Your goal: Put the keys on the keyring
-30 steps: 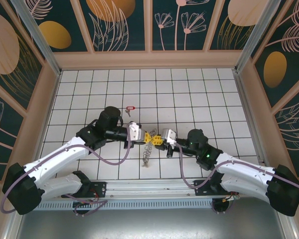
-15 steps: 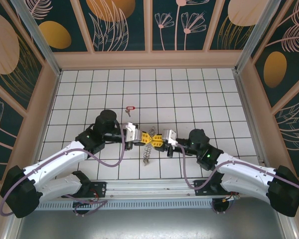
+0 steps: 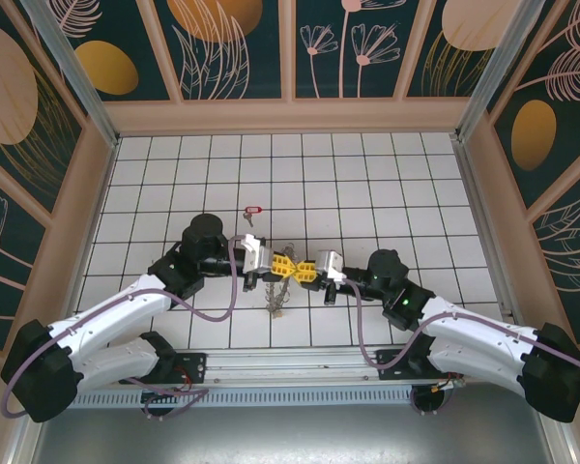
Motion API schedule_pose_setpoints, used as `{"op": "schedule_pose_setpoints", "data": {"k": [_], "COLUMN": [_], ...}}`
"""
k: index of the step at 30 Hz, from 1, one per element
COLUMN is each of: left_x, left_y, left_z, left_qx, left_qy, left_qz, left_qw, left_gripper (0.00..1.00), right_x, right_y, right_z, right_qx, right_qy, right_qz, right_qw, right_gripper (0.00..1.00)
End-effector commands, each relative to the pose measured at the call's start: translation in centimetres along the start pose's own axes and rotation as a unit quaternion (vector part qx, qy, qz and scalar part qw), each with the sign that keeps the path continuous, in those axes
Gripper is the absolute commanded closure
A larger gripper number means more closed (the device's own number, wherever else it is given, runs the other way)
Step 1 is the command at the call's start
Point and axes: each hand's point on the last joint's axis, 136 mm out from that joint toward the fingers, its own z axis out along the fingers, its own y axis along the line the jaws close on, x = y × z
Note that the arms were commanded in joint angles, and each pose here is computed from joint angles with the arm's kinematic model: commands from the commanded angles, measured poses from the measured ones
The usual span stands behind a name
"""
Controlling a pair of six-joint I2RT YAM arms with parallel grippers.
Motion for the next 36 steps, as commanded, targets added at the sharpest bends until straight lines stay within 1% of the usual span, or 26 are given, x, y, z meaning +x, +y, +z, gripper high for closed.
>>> {"op": "schedule_pose_setpoints", "data": {"k": [1, 2, 3, 4, 5, 6, 9, 10, 12, 14, 16, 18, 19, 20, 21, 22, 25, 26, 27, 29, 31, 33, 34, 36], "left_x": [-1.9, -2.0, -2.0, -2.1, -2.2, -2.1, -2.7, -3.0, -3.5, -3.5, -2.9, -2.0, -1.2, -0.2, 0.6, 1.8, 5.6, 6.7, 8.2, 9.0, 10.0, 11.0, 11.7, 13.2], "left_y": [-0.6, -0.5, -0.4, -0.4, -0.3, 0.1, 1.0, 1.3, 2.2, 4.6, 7.3, 9.6, 11.0, 12.4, 13.3, 14.1, 16.3, 16.8, 17.0, 18.0, 18.4, 18.6, 18.8, 19.3], "left_z": [0.2, 0.1, -0.1, -0.4, -0.8, -1.3, -2.9, -3.5, -4.5, -5.7, -7.1, -8.1, -8.7, -9.5, -9.9, -10.1, -11.3, -11.5, -11.7, -12.0, -11.9, -11.7, -11.7, -11.8], "left_qx": [0.021, 0.014, 0.005, -0.005, -0.022, -0.047, -0.103, -0.118, -0.152, -0.219, -0.284, -0.329, -0.357, -0.387, -0.402, -0.411, -0.439, -0.445, -0.446, -0.456, -0.456, -0.452, -0.456, -0.462], "left_qy": [-0.037, -0.035, -0.031, -0.026, -0.023, -0.020, -0.025, -0.031, -0.036, -0.029, -0.008, 0.018, 0.031, 0.043, 0.053, 0.068, 0.097, 0.107, 0.121, 0.135, 0.151, 0.166, 0.173, 0.185], "left_qz": [0.018, 0.014, 0.013, 0.018, 0.027, 0.031, 0.037, 0.035, 0.020, -0.027, -0.086, -0.139, -0.170, -0.207, -0.235, -0.270, -0.370, -0.396, -0.415, -0.427, -0.433, -0.431, -0.431, -0.441], "left_qw": [0.999, 0.999, 0.999, 0.999, 0.999, 0.998, 0.994, 0.992, 0.988, 0.975, 0.955, 0.934, 0.918, 0.897, 0.883, 0.868, 0.813, 0.796, 0.783, 0.769, 0.762, 0.763, 0.760, 0.747], "left_gripper": [1.00, 0.90, 0.72, 0.68, 0.61, 0.56, 0.45, 0.40, 0.31, 0.23, 0.20, 0.18, 0.15, 0.15, 0.17, 0.17, 0.15, 0.14, 0.14, 0.15, 0.18, 0.20, 0.21, 0.22], "right_x": [-2.5, -2.2, -2.0, -1.7, -1.4, -1.2, -0.4, -0.2, 0.2, 0.8, 1.4, 2.1, 2.5, 2.8, 3.2, 3.6, 5.2, 5.8, 6.0, 6.5, 6.7, 6.6, 6.7, 6.5], "right_y": [-0.5, -0.8, -1.2, -1.4, -1.6, -1.6, -1.9, -1.9, -2.1, -2.3, -2.5, -2.7, -2.9, -3.4, -3.7, -3.9, -4.4, -4.4, -4.5, -4.2, -3.9, -3.4, -3.3, -3.0], "right_z": [0.1, 0.1, 0.1, 0.1, 0.0, 0.0, 0.0, 0.0, 0.0, 0.1, 0.3, 0.5, 0.6, 0.6, 0.5, 0.5, 0.4, 0.3, 0.3, 0.3, 0.4, 0.6, 0.6, 0.6], "right_qx": [0.007, 0.016, 0.026, 0.032, 0.036, 0.037, 0.042, 0.044, 0.049, 0.053, 0.052, 0.055, 0.060, 0.070, 0.076, 0.080, 0.085, 0.084, 0.082, 0.071, 0.060, 0.047, 0.047, 0.043], "right_qy": [-0.032, -0.022, -0.012, -0.004, 0.005, 0.012, 0.029, 0.034, 0.043, 0.059, 0.078, 0.098, 0.111, 0.124, 0.139, 0.157, 0.214, 0.231, 0.242, 0.259, 0.263, 0.251, 0.243, 0.231], "right_qz": [-0.018, -0.016, -0.013, -0.011, -0.009, -0.006, 0.005, 0.008, 0.013, 0.017, 0.020, 0.022, 0.024, 0.023, 0.022, 0.019, 0.011, 0.011, 0.011, 0.016, 0.024, 0.026, 0.027, 0.015], "right_qw": [0.999, 0.999, 1.000, 0.999, 0.999, 0.999, 0.999, 0.998, 0.998, 0.997, 0.995, 0.993, 0.992, 0.990, 0.987, 0.984, 0.973, 0.969, 0.967, 0.963, 0.963, 0.967, 0.968, 0.972], "right_gripper": [1.00, 1.00, 1.00, 1.00, 1.00, 1.00, 1.00, 1.00, 1.00, 1.00, 1.00, 1.00, 1.00, 1.00, 1.00, 1.00, 1.00, 1.00, 1.00, 1.00, 1.00, 1.00, 1.00, 1.00]}}
